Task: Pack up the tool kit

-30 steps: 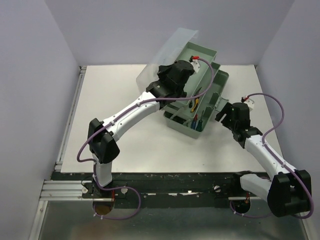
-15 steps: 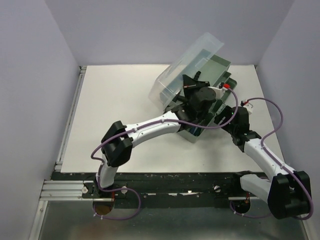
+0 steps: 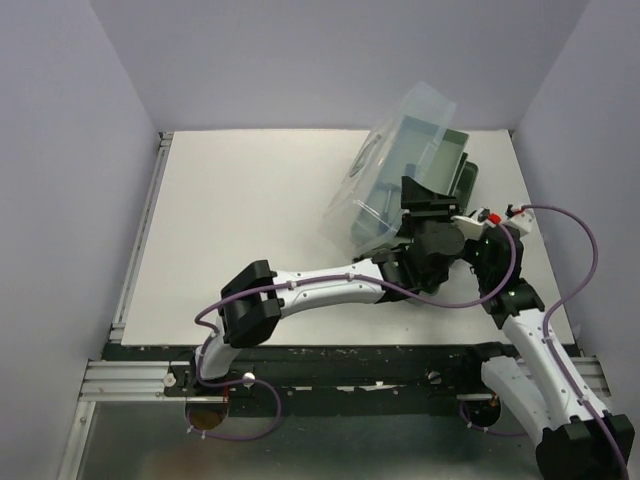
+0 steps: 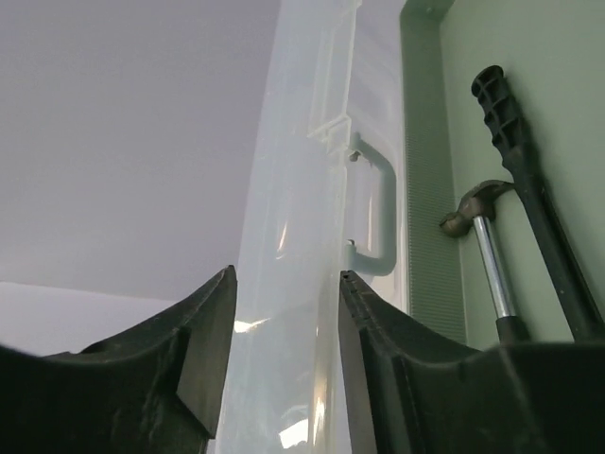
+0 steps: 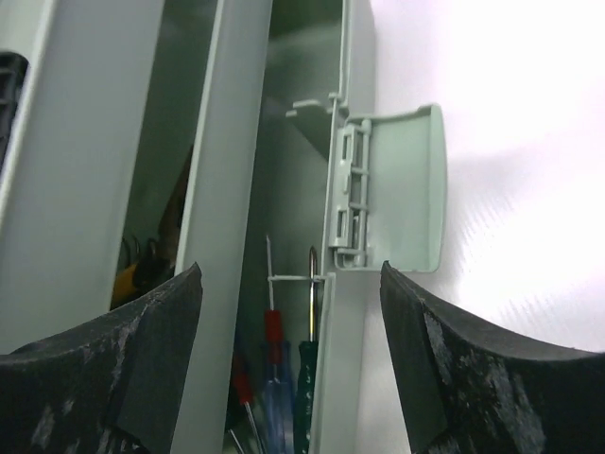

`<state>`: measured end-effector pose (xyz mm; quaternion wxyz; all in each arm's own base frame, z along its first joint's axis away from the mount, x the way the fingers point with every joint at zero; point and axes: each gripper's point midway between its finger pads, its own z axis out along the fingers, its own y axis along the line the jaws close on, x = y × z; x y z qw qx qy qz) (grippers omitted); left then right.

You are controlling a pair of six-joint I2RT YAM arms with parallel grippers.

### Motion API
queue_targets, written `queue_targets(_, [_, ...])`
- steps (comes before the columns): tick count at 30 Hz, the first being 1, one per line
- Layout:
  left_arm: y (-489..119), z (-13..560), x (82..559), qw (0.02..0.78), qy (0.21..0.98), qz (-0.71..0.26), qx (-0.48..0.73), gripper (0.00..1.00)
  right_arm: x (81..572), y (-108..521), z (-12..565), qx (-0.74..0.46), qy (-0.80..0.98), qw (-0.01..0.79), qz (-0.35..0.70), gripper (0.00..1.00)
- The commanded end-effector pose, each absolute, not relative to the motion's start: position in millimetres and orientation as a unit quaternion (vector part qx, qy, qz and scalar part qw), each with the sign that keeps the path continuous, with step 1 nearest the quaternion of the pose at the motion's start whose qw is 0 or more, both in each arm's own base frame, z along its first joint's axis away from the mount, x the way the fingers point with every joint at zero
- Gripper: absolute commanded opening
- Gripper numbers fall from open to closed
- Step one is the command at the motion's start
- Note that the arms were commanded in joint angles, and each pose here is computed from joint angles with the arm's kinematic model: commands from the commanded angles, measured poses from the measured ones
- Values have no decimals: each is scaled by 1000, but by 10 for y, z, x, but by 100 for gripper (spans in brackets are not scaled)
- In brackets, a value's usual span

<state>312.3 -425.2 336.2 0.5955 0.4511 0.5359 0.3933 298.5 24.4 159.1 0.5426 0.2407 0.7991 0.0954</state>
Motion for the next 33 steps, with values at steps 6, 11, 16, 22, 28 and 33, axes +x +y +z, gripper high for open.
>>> queue_targets(6, [-4682,3523,2481,658,547,230,464,56,2742,-33,1768,259,784,563,35,83])
queue_targets(11, [-4777,3235,2331,628,591,140,487,56,2567,-176,1902,267,770,579,8,84])
queue_targets(16, [-4968,3240,2081,608,616,36,499,61,2377,-355,2176,270,754,598,-30,85])
queue_targets(22, [-5174,3408,1635,570,613,-127,533,73,2175,-456,2558,260,731,629,-45,85])
queue_targets(28, [-5177,3552,1222,529,583,-249,564,87,2062,-435,2825,230,738,633,-46,85])
queue_targets(33, [-4925,3612,1408,499,619,-303,525,89,2157,-181,2829,187,774,605,1,93])
